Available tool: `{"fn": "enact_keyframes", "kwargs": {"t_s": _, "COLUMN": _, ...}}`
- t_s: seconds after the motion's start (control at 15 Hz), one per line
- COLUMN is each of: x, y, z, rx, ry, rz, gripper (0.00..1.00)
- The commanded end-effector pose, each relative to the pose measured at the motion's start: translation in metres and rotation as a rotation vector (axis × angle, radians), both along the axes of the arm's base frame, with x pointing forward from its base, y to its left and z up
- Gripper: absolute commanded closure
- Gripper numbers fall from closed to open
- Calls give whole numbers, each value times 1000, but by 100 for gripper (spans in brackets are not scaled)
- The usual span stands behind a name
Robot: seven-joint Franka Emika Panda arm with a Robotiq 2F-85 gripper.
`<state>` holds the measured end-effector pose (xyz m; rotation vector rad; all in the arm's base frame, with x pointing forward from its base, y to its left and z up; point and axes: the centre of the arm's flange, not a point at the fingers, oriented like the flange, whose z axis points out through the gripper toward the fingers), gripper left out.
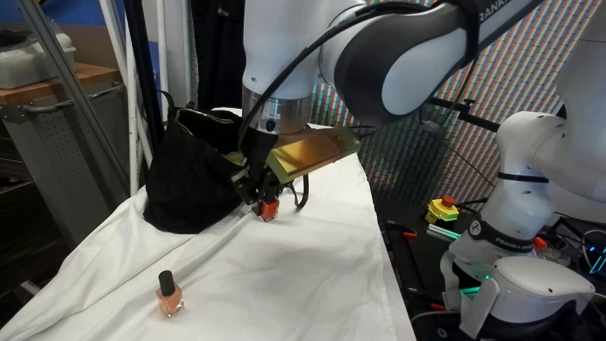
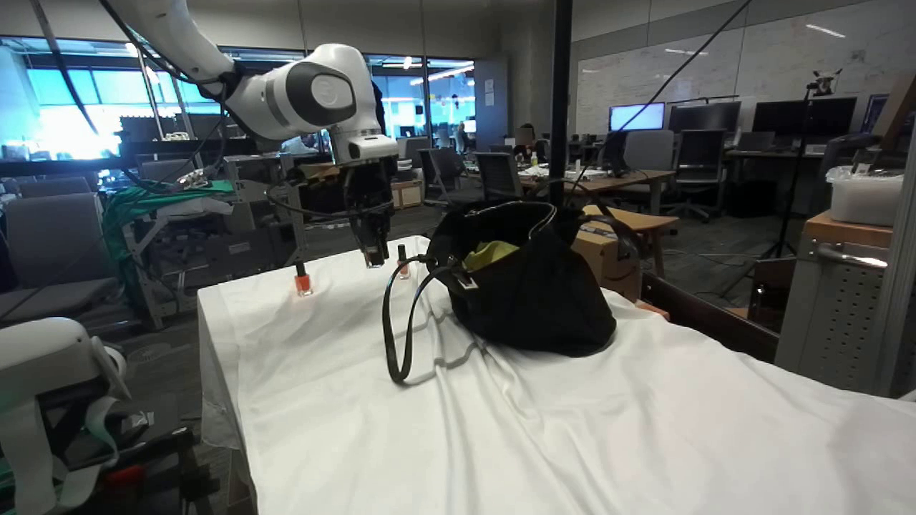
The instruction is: Put all the nail polish bottles into the bag
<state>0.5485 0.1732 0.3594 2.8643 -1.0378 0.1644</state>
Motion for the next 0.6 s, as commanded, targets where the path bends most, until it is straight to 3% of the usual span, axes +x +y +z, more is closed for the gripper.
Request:
{"fn": "enact_keyframes", "kwargs": {"t_s": 0.0, "x": 17, "y": -30, "z": 35, "rx": -18, "ry": -34, "rz": 39, "gripper": 85}}
{"fn": "enact_keyframes", "kwargs": {"t_s": 0.53, "x": 58, "y": -95, "z": 99, "rx": -10, "ry": -139, "rz": 81, "gripper": 85}}
